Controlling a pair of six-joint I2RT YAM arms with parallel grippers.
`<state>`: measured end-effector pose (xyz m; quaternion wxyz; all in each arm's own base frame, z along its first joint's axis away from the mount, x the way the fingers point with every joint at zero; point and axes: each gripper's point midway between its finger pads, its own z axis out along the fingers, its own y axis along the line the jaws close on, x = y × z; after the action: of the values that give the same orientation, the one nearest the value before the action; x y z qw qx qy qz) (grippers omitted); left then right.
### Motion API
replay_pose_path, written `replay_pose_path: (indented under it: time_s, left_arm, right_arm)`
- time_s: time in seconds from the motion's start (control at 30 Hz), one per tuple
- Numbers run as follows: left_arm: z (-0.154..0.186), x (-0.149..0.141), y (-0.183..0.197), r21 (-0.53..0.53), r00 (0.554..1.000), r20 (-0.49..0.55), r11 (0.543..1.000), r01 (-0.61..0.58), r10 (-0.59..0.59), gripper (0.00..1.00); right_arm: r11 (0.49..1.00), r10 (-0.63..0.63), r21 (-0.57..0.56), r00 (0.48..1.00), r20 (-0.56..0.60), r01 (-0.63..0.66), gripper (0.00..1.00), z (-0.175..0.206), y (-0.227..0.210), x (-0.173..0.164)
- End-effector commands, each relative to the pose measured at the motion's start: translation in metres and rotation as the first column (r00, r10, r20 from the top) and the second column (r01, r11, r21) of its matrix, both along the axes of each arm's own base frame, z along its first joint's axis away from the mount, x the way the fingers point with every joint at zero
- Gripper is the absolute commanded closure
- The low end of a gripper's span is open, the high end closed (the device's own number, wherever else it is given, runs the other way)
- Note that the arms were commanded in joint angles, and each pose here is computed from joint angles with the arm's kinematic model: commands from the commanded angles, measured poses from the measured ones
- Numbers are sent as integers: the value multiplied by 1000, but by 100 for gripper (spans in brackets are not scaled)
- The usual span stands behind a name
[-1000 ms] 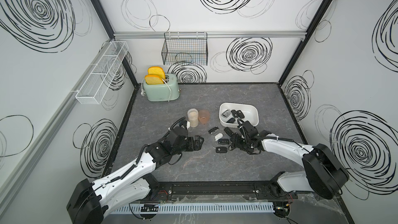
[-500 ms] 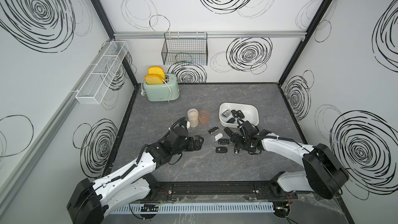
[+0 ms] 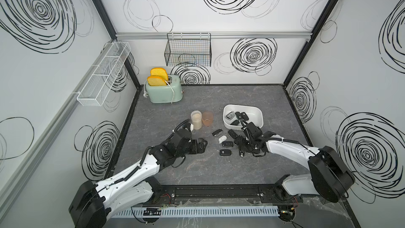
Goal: Place the car key into the storage box
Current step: Pick up the car key from the center of the board.
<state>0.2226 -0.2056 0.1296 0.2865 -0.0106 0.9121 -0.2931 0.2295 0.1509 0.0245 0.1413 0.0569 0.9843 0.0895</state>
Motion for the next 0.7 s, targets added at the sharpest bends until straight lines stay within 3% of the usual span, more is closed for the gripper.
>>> replay_pose_path:
  time_s: [0.0,0.47,0.67]
  left_arm:
    - [4,3,5,2,1000,14,1000,-26,26,2]
    - [7,5,14,15,998,33,998,-54,54,2]
    - [6,7,16,18,998,26,998,-54,54,2]
  right_arm:
    - [1000,20,-1,1000,2,-20,41,1,7,5]
    - [997,25,-65,999,-46,-28,63,-16,2,2]
    - [998,37,-55,999,-25,-38,68,-4,5,6]
